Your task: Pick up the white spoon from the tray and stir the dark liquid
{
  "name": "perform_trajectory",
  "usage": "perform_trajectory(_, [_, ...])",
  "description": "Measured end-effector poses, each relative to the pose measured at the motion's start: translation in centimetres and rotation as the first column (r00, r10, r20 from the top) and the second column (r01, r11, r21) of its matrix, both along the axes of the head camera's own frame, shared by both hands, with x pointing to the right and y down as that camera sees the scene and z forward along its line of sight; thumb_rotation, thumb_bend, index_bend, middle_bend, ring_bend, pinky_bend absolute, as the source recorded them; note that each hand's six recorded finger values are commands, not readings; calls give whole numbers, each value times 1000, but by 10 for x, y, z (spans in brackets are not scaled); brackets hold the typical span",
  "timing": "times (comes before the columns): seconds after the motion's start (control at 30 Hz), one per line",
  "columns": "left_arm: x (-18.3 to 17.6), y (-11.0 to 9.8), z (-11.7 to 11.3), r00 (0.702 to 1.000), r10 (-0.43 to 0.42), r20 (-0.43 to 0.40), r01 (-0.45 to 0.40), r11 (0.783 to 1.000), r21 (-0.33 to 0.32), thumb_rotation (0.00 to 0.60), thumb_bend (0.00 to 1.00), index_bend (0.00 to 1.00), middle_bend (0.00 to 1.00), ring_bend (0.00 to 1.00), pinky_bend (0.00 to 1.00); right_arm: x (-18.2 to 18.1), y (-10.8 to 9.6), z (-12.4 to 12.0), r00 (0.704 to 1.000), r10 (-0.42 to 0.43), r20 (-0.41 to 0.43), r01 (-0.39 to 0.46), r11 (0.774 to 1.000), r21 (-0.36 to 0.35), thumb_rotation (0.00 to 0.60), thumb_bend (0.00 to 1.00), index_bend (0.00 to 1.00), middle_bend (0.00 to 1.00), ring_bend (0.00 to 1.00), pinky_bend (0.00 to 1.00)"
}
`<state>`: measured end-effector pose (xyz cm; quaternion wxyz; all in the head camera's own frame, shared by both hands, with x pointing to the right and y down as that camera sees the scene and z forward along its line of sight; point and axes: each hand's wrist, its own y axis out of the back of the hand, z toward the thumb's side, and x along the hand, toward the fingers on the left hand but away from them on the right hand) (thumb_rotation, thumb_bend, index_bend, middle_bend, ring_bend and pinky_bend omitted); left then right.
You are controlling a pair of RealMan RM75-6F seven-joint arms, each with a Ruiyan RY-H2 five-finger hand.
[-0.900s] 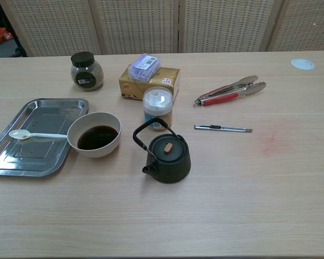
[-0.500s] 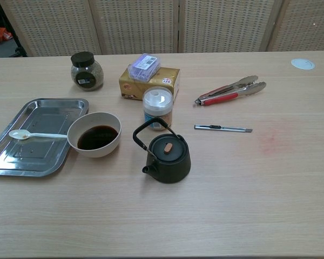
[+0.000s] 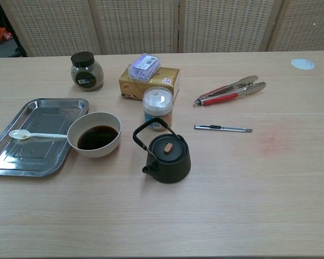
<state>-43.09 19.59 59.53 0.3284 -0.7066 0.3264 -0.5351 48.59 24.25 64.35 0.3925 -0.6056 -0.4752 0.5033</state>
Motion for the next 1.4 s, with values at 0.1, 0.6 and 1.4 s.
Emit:
perform_trajectory(0.1, [14, -12, 12, 1000, 21, -5, -21, 999, -31, 600, 70, 359, 0, 0, 0, 0, 0, 0, 1000, 3, 1, -3, 1000, 0, 600, 55, 194, 0, 0, 0])
perform_trajectory(0.6, [54, -49, 74, 999, 22, 24, -19, 994, -111, 600, 93, 406, 0, 0, 0, 2, 1, 1, 1000, 9, 7, -9, 1000, -6, 600, 55, 194, 0, 0, 0])
perform_trajectory(1.4, [68, -58, 116, 998, 20, 60, -13, 992, -122, 600, 56, 406, 0, 0, 0, 0, 4, 3, 999, -32, -37, 30, 999, -34, 600, 0, 104, 0, 0, 0])
